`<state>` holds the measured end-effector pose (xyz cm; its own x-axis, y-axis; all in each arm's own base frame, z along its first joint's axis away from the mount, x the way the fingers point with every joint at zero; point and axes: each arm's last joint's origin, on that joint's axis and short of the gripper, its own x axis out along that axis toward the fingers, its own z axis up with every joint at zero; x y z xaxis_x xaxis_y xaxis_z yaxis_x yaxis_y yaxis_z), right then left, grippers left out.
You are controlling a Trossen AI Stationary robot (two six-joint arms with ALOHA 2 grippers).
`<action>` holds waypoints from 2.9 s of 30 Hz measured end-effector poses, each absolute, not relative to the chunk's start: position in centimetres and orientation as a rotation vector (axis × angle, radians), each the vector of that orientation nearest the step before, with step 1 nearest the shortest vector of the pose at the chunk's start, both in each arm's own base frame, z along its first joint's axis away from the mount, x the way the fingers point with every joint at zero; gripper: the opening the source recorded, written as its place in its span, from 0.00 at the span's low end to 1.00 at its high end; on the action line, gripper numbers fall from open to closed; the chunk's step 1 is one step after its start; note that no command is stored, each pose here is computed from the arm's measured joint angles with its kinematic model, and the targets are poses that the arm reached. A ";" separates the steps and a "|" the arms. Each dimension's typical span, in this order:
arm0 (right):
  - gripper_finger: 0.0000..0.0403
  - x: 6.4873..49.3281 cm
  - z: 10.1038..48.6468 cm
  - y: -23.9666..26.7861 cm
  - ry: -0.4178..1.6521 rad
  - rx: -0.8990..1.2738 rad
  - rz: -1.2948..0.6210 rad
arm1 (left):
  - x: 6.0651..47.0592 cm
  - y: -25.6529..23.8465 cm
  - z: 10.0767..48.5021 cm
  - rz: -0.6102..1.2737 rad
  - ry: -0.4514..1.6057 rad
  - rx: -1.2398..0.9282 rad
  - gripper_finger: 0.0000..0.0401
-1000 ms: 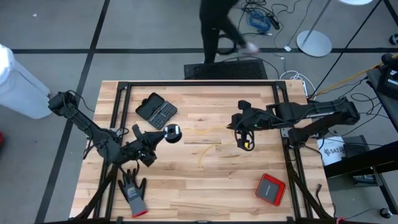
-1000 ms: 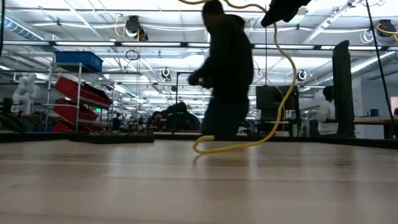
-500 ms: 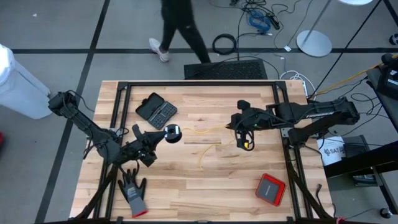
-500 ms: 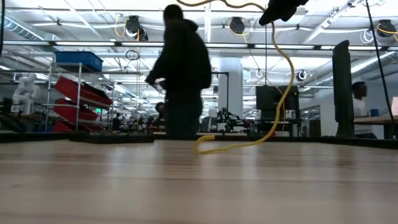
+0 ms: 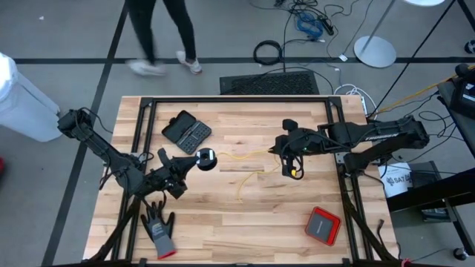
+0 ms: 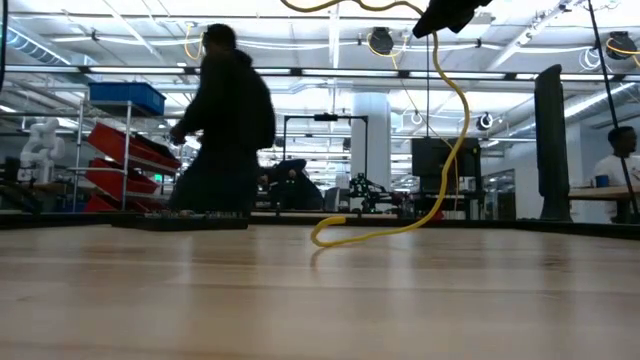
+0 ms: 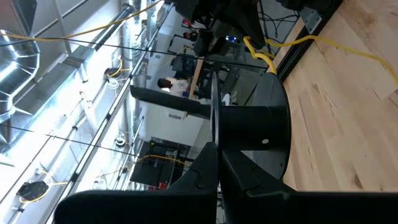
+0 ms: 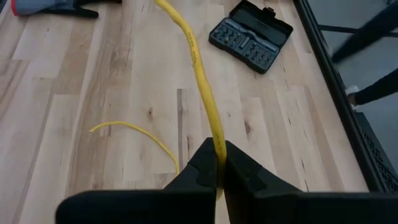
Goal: Coil cords
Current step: Coil the yellow wire onto the spool
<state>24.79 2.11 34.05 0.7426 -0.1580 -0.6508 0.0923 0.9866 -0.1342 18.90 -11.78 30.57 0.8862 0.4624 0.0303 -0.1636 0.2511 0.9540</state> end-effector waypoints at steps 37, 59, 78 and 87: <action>0.00 28.0 33.2 1.7 0.633 -0.223 -0.321 | 20.7 -9.4 32.6 0.330 -0.129 0.559 0.00; 0.00 33.4 28.2 0.0 0.705 -0.221 -0.280 | 21.3 -8.6 33.4 0.308 -0.286 0.363 0.00; 0.00 34.2 29.2 1.3 0.567 -0.184 -0.188 | 26.5 -7.7 29.7 0.450 -0.336 0.334 0.00; 0.00 34.3 29.8 2.4 0.541 -0.214 -0.153 | 27.6 -7.0 28.5 0.483 -0.292 0.361 0.00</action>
